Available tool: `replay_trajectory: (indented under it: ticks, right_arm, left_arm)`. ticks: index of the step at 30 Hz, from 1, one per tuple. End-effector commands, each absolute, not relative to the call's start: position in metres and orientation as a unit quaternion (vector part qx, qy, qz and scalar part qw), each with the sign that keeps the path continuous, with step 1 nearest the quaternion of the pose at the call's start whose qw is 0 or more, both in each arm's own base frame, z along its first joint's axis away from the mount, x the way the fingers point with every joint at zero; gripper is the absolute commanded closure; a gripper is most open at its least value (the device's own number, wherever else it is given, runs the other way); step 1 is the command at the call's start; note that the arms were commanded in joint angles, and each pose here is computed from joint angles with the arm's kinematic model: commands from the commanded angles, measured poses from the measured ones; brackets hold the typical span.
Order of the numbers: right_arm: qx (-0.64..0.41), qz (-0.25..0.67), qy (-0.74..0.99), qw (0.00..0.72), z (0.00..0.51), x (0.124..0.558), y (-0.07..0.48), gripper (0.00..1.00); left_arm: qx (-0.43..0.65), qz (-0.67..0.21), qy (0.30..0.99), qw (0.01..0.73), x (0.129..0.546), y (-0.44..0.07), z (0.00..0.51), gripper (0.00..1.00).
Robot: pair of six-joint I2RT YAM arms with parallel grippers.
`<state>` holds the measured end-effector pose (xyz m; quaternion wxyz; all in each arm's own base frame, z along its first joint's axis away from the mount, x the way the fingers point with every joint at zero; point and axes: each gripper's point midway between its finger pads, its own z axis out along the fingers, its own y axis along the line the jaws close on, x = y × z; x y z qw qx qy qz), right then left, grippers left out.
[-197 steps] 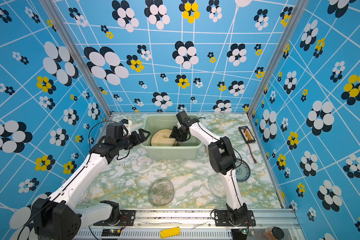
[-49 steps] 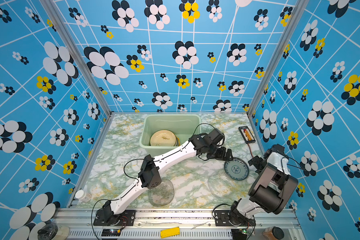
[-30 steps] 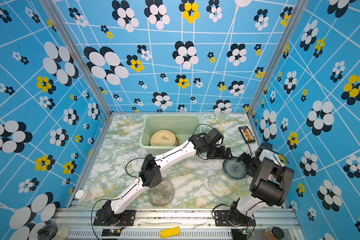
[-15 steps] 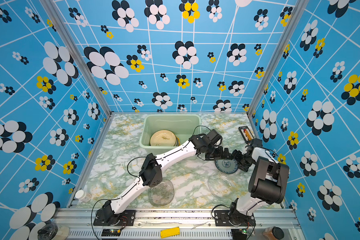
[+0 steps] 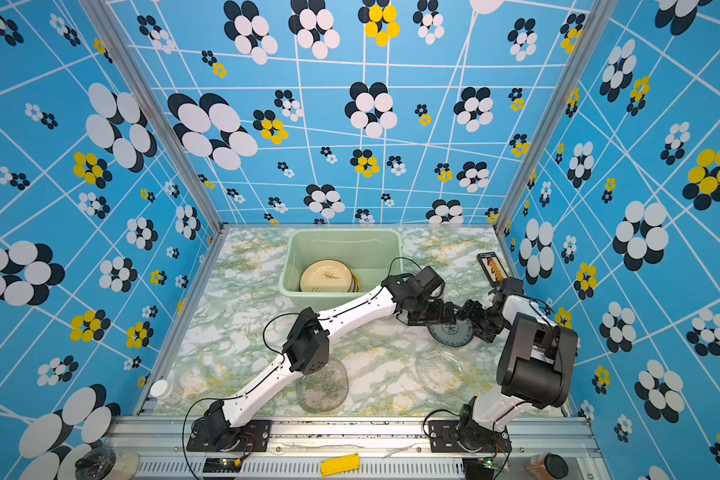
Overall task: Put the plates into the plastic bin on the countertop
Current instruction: 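Tilt the floral plate upright with the right gripper while the left gripper braces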
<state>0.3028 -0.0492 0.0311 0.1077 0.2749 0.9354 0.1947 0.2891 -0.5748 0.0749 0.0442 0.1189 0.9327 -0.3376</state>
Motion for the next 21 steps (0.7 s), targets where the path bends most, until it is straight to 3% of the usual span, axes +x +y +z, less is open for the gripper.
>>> replay_trajectory:
  ticks: [1,17,21]
  right_arm:
    - [0.275,0.217,0.932,0.095,0.025,0.299,-0.04,0.19]
    - [0.273,0.271,0.914,0.125,0.04,0.314,-0.027,0.4]
    - [0.275,0.273,0.914,0.126,0.041,0.314,-0.027,0.51]
  left_arm:
    - [0.107,-0.309,0.944,0.028,0.295,-0.563,0.039,0.01]
    - [0.104,-0.302,0.948,0.013,0.29,-0.559,0.025,0.01]
    - [0.104,-0.305,0.947,0.015,0.29,-0.56,0.029,0.01]
